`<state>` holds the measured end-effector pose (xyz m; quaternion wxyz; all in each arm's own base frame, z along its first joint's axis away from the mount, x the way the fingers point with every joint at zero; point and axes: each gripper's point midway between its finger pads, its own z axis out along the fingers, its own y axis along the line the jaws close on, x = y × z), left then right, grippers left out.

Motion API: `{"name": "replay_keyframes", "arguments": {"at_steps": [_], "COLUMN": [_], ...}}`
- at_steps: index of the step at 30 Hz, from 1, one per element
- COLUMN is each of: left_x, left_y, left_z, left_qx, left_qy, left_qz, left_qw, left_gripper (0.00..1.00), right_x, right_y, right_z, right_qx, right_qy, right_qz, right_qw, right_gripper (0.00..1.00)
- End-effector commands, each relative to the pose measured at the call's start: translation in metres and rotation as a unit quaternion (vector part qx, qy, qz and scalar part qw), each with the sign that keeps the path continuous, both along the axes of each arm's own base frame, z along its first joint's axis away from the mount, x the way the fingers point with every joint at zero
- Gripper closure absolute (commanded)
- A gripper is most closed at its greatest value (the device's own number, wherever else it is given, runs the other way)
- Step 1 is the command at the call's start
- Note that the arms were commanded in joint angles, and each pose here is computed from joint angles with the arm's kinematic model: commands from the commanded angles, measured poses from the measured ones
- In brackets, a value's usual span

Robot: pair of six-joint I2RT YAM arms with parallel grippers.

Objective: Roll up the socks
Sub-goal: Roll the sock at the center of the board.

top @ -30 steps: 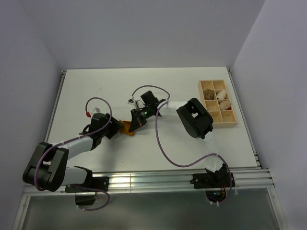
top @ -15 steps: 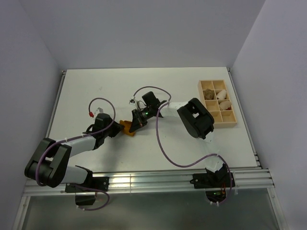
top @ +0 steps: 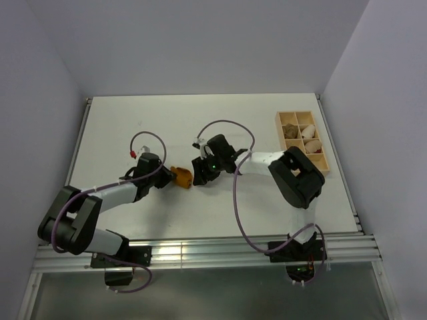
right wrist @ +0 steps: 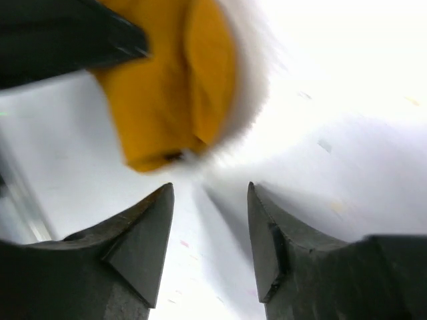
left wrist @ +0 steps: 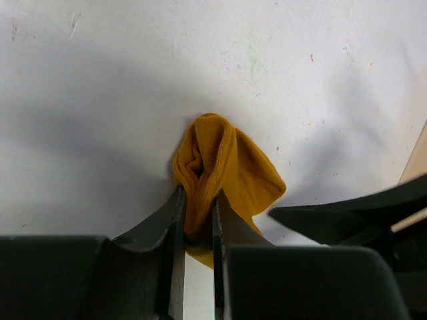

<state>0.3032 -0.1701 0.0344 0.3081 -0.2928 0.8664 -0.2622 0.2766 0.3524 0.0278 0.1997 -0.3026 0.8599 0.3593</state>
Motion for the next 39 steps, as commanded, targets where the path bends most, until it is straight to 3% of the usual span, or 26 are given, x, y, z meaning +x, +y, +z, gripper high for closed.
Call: {"name": "replay_keyframes", "arguments": {"at_steps": [1,7,17,35,39], "left_x": [-0.002,0.001,0.003,0.004,0.004], "left_y": [0.004,0.001,-0.006,-0.018,-0.019], "left_z": [-0.007,-0.004,0.000,0.003,0.003], "left_qx": [0.037,0.046,0.047,0.038,0.036], "left_qy": [0.017,0.019,0.022,0.027,0.028], "left_qz": [-0.009,-0.023,-0.042,-0.065,-0.066], "left_qw": [0.999,0.998,0.998,0.997,0.997], "left_gripper": [0.93,0.93,0.94,0.95,0.95], "right_x": [0.030,0.020,-0.005,-0.010,-0.012], "right_y": [-0.022,-0.009,0.034,0.054,0.053], "right_z": [0.023,0.056,0.069,0.024,0.011], "right_qx": [-0.063,-0.096,-0.137,-0.207,-0.219], "right_qy": [-0.156,-0.321,-0.437,-0.482,-0.481], "right_qz": [-0.047,-0.048,0.003,0.051,0.062], "right_qw": [0.985,0.941,0.889,0.850,0.846], "right_gripper": [0.40,0.30,0.28,0.36,0.44]}}
